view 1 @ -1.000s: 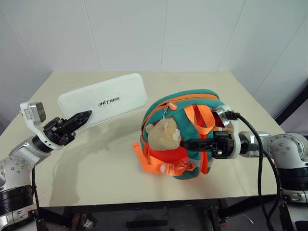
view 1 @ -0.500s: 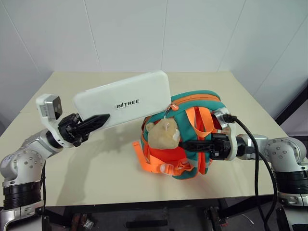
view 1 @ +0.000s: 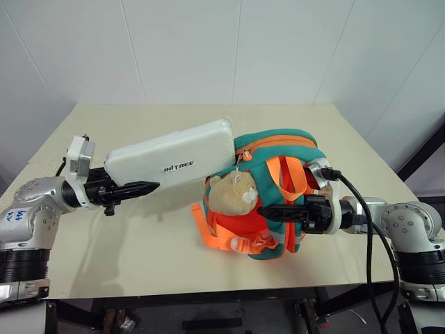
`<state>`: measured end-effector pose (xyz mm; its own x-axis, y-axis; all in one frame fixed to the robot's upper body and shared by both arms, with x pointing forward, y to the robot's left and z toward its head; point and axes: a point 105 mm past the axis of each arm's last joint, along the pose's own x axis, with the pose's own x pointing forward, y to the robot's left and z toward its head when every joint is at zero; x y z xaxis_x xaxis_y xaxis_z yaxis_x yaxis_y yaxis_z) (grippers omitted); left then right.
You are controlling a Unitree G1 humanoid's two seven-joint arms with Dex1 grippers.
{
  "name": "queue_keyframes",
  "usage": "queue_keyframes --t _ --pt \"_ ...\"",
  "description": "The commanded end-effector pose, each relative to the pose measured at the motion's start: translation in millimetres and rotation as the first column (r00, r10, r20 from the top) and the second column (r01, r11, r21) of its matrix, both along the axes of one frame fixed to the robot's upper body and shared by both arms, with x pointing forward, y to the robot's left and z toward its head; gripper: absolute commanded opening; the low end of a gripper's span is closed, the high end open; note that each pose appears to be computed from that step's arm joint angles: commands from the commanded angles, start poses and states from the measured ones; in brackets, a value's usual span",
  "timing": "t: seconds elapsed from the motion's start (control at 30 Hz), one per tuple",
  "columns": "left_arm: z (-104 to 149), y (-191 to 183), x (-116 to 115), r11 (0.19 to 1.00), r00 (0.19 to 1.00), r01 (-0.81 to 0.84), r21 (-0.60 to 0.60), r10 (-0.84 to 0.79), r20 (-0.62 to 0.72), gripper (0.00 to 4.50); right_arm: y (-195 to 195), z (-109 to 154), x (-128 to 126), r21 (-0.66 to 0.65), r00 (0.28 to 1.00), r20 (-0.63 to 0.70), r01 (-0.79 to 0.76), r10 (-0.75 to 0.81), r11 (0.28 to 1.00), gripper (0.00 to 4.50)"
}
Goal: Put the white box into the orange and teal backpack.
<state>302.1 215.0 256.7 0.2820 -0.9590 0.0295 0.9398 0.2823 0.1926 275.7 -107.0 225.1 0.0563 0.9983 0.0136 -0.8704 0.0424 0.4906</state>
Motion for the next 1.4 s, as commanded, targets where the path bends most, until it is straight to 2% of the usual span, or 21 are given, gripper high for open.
queue_keyframes --t 0.03,0.2,0.33,0.47,0.67,0.9,1.0,1.4 --pt "-1.2 4.5 -3.6 0.997 0.999 0.016 0.080 -0.013 -0.035 1.41 -0.5 6.2 -3.2 0.018 0.999 0.035 -0.002 0.001 1.000 0.02" --pt "-12.7 7.3 -6.0 0.978 0.995 0.060 0.202 -0.042 -0.091 1.41 -0.8 6.5 -1.8 0.020 0.999 0.037 0.002 -0.002 1.000 0.02" --pt "-8.4 -6.2 7.6 0.974 0.997 0.065 0.218 -0.053 -0.060 1.41 0.7 6.0 -0.4 0.023 0.999 0.037 0.001 -0.002 1.000 0.02" --pt "2.7 -32.1 22.5 0.975 0.996 0.083 0.208 -0.076 -0.043 1.41 3.6 5.9 0.1 0.028 0.999 0.039 -0.004 0.002 1.000 0.02" --pt "11.7 -80.9 34.9 0.931 0.994 0.105 0.349 -0.113 0.003 1.41 4.7 4.3 0.3 0.031 0.999 0.042 0.002 -0.003 1.000 0.02" --pt "23.2 -129.0 36.4 0.923 0.971 0.207 0.324 -0.234 0.047 1.41 8.9 2.4 2.3 0.037 0.999 0.048 0.010 -0.011 0.999 0.02" --pt "24.7 -146.4 41.9 0.927 0.970 0.215 0.307 -0.239 0.042 1.41 11.0 2.6 3.0 0.041 0.999 0.053 0.011 -0.013 0.999 0.02" --pt "3.6 -172.0 41.4 0.912 0.958 0.273 0.305 -0.287 0.002 1.41 15.9 2.0 3.0 0.062 0.998 0.060 0.022 -0.026 0.998 0.02"
